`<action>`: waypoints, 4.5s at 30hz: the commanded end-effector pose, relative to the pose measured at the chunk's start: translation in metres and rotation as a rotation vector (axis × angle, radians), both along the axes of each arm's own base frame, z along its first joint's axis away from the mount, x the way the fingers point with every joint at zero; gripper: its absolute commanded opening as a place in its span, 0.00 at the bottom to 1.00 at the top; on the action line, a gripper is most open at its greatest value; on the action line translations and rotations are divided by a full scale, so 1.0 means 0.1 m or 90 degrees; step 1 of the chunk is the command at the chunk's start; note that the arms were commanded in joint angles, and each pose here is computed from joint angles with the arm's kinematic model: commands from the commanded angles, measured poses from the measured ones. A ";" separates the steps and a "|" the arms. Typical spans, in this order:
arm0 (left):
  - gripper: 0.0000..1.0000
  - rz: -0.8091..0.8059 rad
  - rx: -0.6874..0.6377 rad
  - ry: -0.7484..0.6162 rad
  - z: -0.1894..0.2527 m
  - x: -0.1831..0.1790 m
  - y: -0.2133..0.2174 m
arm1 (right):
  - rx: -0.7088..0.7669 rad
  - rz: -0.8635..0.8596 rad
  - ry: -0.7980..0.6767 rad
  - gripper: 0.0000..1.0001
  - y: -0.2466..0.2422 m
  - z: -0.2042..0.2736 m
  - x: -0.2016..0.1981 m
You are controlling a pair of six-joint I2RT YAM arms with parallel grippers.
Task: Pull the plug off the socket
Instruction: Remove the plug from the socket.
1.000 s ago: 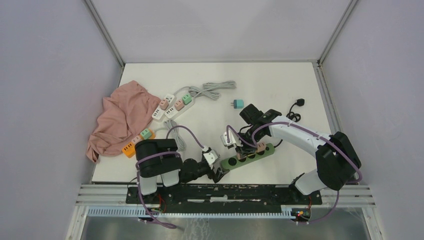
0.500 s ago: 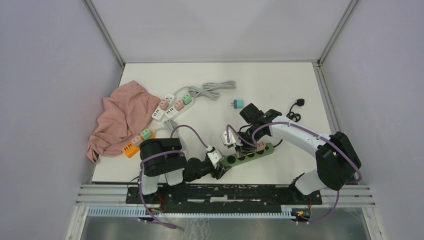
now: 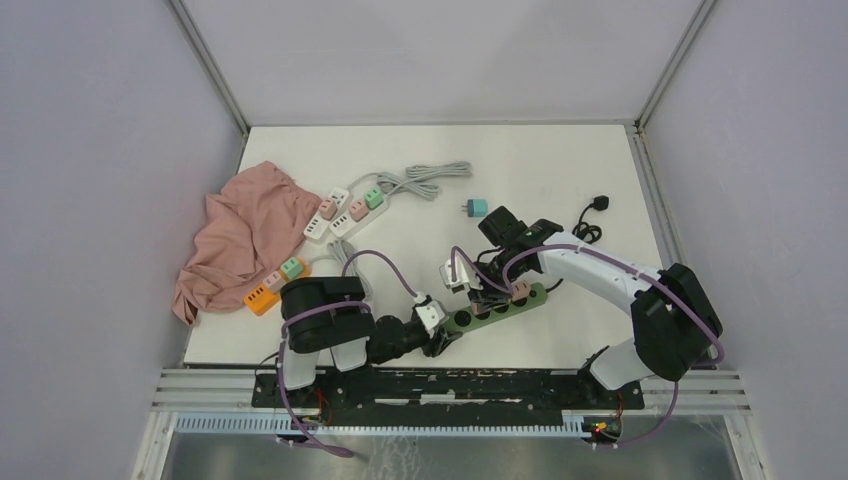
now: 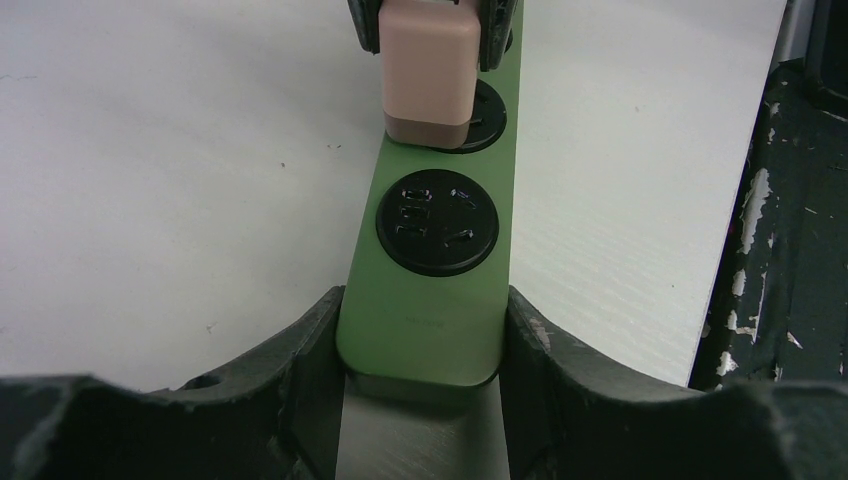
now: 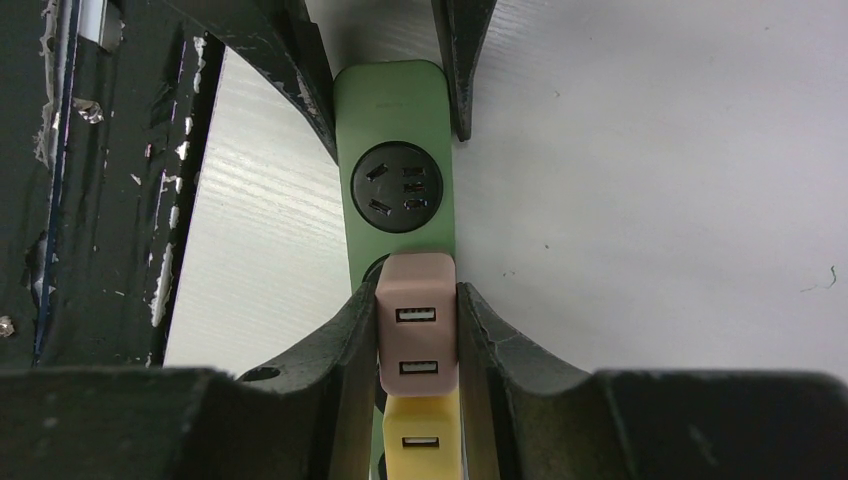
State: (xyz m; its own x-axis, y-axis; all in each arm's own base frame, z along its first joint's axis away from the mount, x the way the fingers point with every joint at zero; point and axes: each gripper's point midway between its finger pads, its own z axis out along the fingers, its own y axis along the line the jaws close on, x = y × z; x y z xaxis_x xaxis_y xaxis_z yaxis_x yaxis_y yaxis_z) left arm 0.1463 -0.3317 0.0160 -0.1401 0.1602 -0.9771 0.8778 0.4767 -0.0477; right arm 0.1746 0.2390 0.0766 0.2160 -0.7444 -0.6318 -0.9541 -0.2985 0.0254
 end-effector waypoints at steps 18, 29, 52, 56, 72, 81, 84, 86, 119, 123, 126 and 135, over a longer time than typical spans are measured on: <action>0.03 0.003 -0.071 -0.019 0.21 0.03 -0.05 | 0.094 0.096 0.084 0.00 0.14 0.20 -0.46; 0.03 -0.002 -0.073 -0.016 0.21 0.01 -0.06 | 0.113 -0.074 0.064 0.00 0.32 0.26 -0.01; 0.03 -0.009 -0.074 -0.007 0.19 -0.01 -0.07 | 0.118 -0.045 0.058 0.00 0.38 0.32 -0.12; 0.03 -0.008 -0.072 -0.006 0.18 -0.01 -0.06 | 0.110 -0.056 0.039 0.00 0.23 0.31 -0.02; 0.03 -0.012 -0.076 -0.004 0.18 -0.02 -0.09 | 0.146 0.015 0.121 0.00 0.45 0.39 -0.42; 0.03 -0.012 -0.074 -0.003 0.18 -0.02 -0.08 | 0.124 -0.053 0.087 0.00 0.28 0.33 -0.12; 0.03 -0.015 -0.075 -0.003 0.18 -0.03 -0.09 | 0.126 -0.001 0.089 0.00 0.21 0.33 -0.25; 0.03 -0.016 -0.075 -0.002 0.19 -0.03 -0.08 | 0.131 0.041 0.097 0.00 0.19 0.33 -0.37; 0.03 -0.021 -0.078 0.001 0.19 -0.05 -0.10 | 0.172 -0.030 0.145 0.00 0.53 0.49 -0.33; 0.03 -0.022 -0.078 0.003 0.19 -0.05 -0.10 | 0.168 -0.098 0.128 0.00 0.48 0.48 -0.07; 0.03 -0.022 -0.076 0.003 0.18 -0.06 -0.09 | 0.163 -0.109 0.108 0.00 0.36 0.46 0.01; 0.03 -0.024 -0.080 0.003 0.20 -0.06 -0.09 | 0.158 0.040 0.115 0.00 0.28 0.41 -0.42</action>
State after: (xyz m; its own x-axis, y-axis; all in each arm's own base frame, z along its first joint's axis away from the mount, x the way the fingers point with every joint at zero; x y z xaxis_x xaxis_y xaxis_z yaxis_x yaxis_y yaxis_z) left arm 0.1405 -0.3351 0.0147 -0.1430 0.1630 -0.9762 0.8958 0.4407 -0.0577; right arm 0.1692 0.2396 0.0833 0.0776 -0.7060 -0.7039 -0.9734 -0.2065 0.0998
